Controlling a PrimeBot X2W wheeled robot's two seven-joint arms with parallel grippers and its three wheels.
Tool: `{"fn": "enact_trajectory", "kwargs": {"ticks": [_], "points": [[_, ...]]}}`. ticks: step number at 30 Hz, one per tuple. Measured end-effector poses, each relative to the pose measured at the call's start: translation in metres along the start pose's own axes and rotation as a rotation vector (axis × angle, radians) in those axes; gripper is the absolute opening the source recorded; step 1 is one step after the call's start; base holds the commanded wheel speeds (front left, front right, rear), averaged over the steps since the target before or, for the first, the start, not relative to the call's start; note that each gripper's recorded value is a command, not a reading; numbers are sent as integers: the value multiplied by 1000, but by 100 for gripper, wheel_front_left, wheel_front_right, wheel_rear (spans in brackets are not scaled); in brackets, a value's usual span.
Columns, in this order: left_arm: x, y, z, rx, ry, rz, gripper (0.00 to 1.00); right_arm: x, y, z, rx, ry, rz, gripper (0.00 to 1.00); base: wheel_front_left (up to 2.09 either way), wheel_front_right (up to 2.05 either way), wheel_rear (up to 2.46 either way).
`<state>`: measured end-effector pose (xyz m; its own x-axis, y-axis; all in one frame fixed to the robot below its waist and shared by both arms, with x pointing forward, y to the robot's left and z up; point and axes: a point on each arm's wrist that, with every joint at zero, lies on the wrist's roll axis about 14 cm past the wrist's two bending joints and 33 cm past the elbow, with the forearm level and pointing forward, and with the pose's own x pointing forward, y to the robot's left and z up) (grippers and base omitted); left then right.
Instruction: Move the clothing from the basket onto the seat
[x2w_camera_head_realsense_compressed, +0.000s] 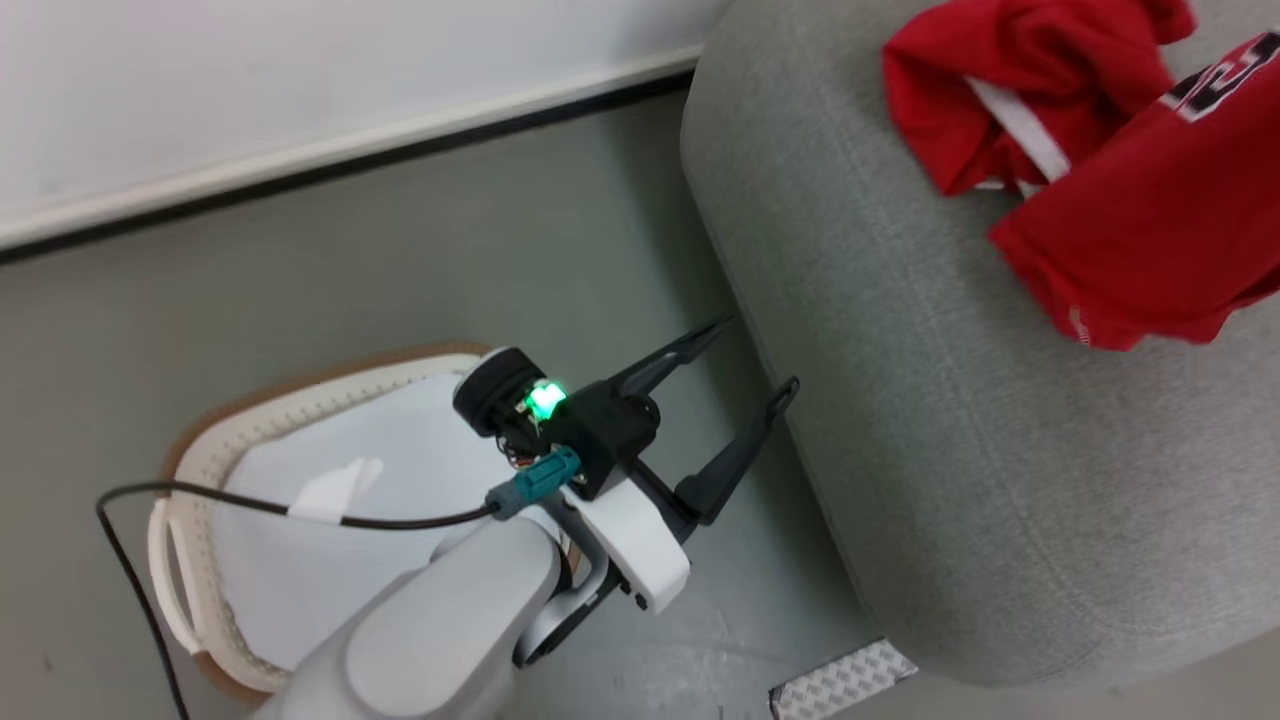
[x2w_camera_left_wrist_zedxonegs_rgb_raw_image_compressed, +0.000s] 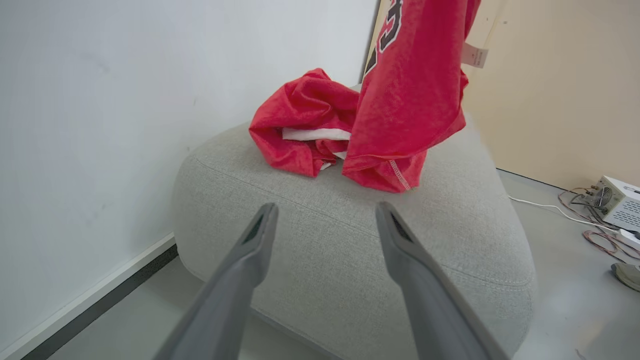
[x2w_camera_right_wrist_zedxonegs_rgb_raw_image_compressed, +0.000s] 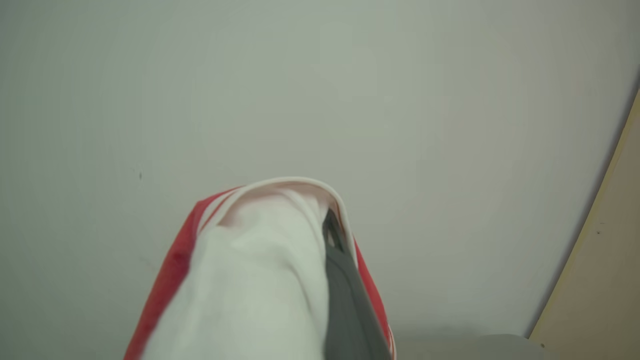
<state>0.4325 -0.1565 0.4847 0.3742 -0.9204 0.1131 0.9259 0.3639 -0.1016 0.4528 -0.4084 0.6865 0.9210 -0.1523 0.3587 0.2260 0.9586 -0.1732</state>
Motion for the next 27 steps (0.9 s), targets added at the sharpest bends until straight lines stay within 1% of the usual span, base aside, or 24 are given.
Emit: {"fn": "enact_trajectory", "kwargs": {"ticks": [4, 10, 14, 17, 20, 21, 23, 24, 25, 26, 27], "points": [[-3, 17, -19, -31, 18, 26, 100, 13, -8, -47, -7, 106, -34, 0, 0, 0, 0], [-14, 39, -50, -66, 58, 69, 100, 8, 7, -144, 20, 341, -41, 0, 0, 0, 0], [-20, 50, -61, -79, 73, 96, 100, -4, 24, -199, 43, 508, -27, 0, 0, 0, 0], [-25, 54, -66, -84, 84, 112, 100, -23, 32, -237, 62, 673, -25, 0, 0, 0, 0], [-28, 56, -67, -85, 85, 123, 100, -44, 36, -264, 74, 839, -27, 0, 0, 0, 0], [-28, 57, -67, -84, 84, 127, 100, -47, 38, -268, 80, 864, -25, 6, 0, 0, 0], [-29, 58, -64, -79, 79, 135, 100, -48, 40, -270, 84, 889, -21, 36, 0, 0, 0], [-29, 58, -63, -75, 79, 137, 100, -48, 40, -270, 85, 896, -19, 46, 0, 0, 0], [-30, 59, -62, -72, 79, 140, 100, -48, 40, -269, 83, 901, -17, 78, 0, 0, 0], [-30, 59, -61, -69, 76, 142, 100, -50, 39, -269, 81, 912, -15, 100, 0, 0, 0], [-30, 59, -59, -66, 75, 143, 100, -53, 39, -268, 81, 929, -12, 100, 0, 0, 0]]}}
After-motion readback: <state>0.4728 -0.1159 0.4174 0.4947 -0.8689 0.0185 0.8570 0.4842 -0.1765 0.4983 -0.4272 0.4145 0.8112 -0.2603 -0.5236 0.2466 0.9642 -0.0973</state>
